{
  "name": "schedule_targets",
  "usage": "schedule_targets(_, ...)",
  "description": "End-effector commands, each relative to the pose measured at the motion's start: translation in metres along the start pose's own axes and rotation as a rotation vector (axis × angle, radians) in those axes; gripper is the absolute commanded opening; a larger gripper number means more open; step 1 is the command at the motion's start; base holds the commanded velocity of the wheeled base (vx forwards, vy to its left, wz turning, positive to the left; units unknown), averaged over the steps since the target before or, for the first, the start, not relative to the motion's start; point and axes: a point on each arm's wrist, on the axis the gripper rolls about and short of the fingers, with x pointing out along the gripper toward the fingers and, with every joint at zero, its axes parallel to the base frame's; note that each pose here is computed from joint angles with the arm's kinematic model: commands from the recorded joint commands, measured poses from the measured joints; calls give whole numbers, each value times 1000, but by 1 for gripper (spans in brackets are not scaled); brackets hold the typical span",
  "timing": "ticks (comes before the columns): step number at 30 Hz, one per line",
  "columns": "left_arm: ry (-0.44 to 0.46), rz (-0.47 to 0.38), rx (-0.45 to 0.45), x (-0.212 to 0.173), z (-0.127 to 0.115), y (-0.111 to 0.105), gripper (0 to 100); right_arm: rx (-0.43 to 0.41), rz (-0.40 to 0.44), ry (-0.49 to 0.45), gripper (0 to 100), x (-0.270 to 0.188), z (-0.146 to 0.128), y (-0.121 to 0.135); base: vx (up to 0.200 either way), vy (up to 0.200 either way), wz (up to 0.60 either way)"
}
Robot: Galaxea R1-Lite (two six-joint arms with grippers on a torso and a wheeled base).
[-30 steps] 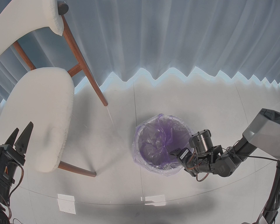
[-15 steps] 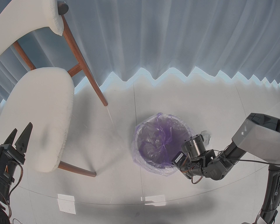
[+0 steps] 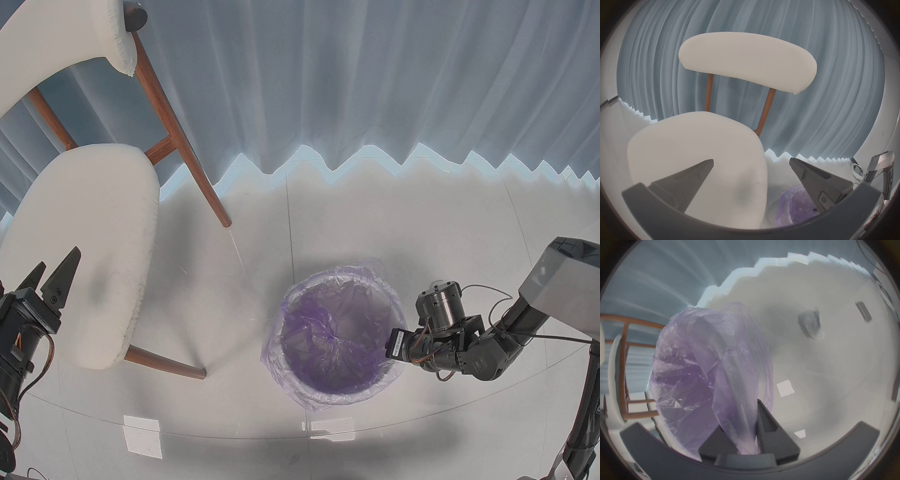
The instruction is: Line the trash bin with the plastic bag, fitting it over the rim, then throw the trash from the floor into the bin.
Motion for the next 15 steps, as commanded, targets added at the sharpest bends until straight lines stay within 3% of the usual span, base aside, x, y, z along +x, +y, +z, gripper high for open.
schedule_targets(1, 53, -75, -10, 9, -3, -12, 100, -100, 65, -58, 0, -8, 22, -13, 0, 0, 0)
schedule_targets(3, 68, -98, -15, 10, -5, -15, 100, -218, 147, -113, 0, -4, 34, -16, 0, 0, 0)
schedule_targets(6, 77, -103, -14, 11, -6, -15, 100, -302, 216, -152, 0, 4, 42, -17, 0, 0, 0)
schedule_targets(12, 90, -103, -13, 12, -8, -15, 100, -481, 252, -198, 0, 25, 59, -24, 0, 0, 0)
schedule_targets(15, 95, -103, -12, 12, -9, -15, 100, -521, 256, -213, 0, 33, 64, -25, 0, 0, 0)
